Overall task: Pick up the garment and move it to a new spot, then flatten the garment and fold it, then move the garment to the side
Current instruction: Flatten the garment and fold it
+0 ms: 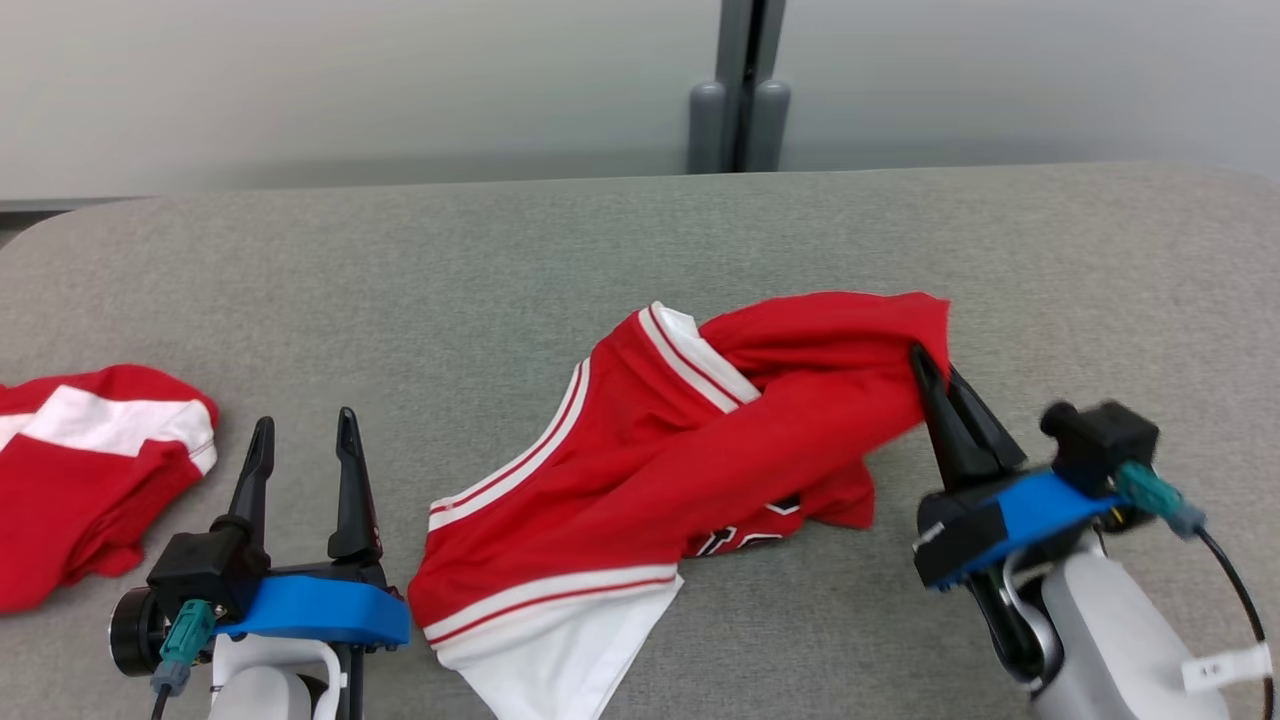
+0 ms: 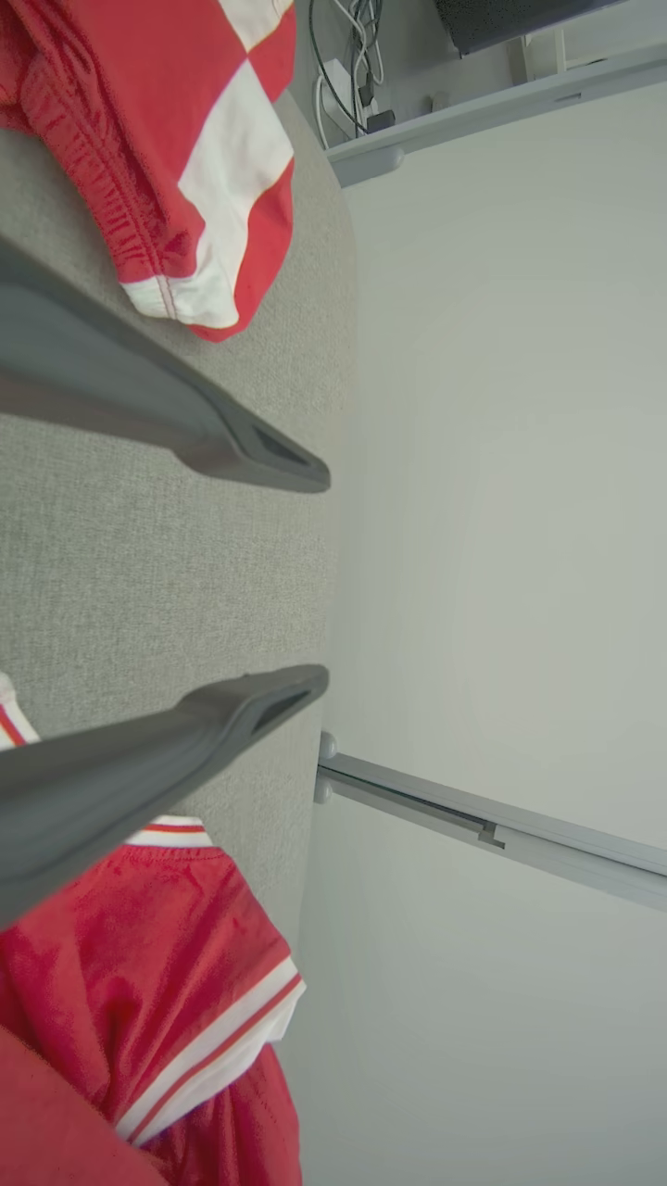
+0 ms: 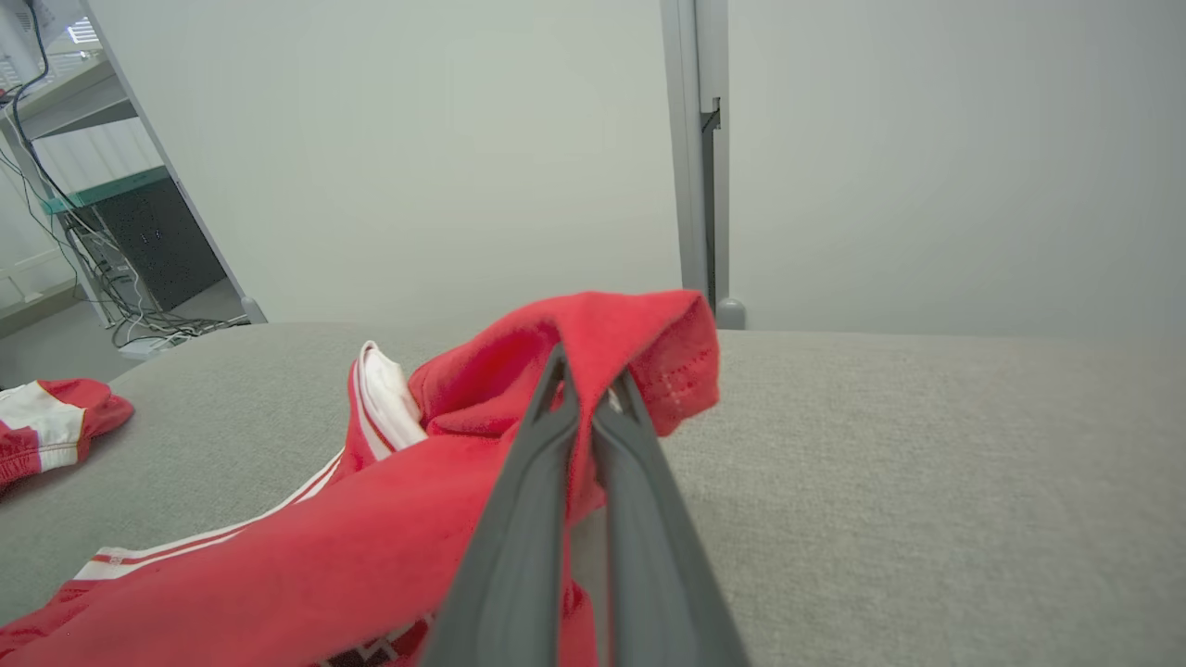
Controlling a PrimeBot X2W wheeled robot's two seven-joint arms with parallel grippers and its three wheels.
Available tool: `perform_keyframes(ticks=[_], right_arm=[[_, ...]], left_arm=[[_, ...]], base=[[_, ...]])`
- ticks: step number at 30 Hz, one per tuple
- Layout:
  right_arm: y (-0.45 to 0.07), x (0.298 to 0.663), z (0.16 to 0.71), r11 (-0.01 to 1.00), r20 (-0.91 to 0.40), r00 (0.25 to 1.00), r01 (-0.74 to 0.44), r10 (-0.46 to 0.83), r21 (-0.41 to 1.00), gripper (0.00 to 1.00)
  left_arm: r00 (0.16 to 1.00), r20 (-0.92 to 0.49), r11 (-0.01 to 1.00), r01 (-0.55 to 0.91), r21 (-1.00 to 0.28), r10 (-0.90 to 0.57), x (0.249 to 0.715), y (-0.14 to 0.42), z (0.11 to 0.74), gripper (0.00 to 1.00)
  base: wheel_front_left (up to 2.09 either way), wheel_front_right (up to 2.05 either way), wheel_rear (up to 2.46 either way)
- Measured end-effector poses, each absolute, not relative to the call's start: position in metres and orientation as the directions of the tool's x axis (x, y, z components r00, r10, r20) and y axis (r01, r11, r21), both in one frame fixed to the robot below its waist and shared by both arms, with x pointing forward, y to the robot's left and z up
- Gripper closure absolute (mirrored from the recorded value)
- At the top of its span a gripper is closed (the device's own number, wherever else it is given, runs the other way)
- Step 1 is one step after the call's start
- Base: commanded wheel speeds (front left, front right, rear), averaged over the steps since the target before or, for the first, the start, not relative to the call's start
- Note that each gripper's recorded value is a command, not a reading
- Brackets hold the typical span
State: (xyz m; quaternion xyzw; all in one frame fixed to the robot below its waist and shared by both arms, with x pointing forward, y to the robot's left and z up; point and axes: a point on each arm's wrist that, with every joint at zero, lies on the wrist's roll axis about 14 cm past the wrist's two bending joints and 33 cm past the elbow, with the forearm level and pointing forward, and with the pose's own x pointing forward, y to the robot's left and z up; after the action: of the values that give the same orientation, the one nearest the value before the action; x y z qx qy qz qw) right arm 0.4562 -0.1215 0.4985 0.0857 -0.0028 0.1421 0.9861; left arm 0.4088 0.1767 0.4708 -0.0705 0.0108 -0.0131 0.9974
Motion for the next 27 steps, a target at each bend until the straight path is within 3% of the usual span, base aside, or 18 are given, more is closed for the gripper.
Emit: perform_keyframes(ticks=[9, 19, 20, 21, 22, 27], right_arm=[[-0.191, 0.396, 0.466, 0.966, -0.047, 0.998, -0.035, 0.048, 0.255, 1.00], [-0.227, 0.324, 0.411, 0.938, -0.270, 0.958, 0.174, -0.092, 0.300, 1.00], [-0.228, 0.323, 0.411, 0.937, -0.275, 0.957, 0.180, -0.096, 0.300, 0.71], [-0.230, 0.322, 0.412, 0.937, -0.272, 0.957, 0.183, -0.101, 0.296, 0.27], [-0.231, 0.322, 0.413, 0.939, -0.268, 0.958, 0.185, -0.106, 0.289, 0.00], [-0.250, 0.332, 0.435, 0.956, -0.187, 0.970, 0.197, -0.157, 0.219, 0.00]], left_arm=[[0.996, 0.003, 0.987, 0.084, -0.139, -0.084, 0.417, 0.157, 0.478, 0.00], [0.995, -0.005, 0.985, 0.100, -0.141, -0.101, 0.418, 0.152, 0.474, 0.00], [0.995, -0.006, 0.985, 0.101, -0.142, -0.103, 0.418, 0.152, 0.474, 0.00], [0.995, -0.007, 0.985, 0.102, -0.142, -0.104, 0.419, 0.151, 0.473, 0.00], [0.994, -0.007, 0.985, 0.103, -0.142, -0.105, 0.419, 0.151, 0.473, 0.00], [0.995, -0.002, 0.985, 0.101, -0.137, -0.102, 0.418, 0.152, 0.475, 0.00]], base=[[0.00, 0.00, 0.00], [0.00, 0.00, 0.00], [0.00, 0.00, 0.00], [0.00, 0.00, 0.00], [0.00, 0.00, 0.00], [0.00, 0.00, 0.00]])
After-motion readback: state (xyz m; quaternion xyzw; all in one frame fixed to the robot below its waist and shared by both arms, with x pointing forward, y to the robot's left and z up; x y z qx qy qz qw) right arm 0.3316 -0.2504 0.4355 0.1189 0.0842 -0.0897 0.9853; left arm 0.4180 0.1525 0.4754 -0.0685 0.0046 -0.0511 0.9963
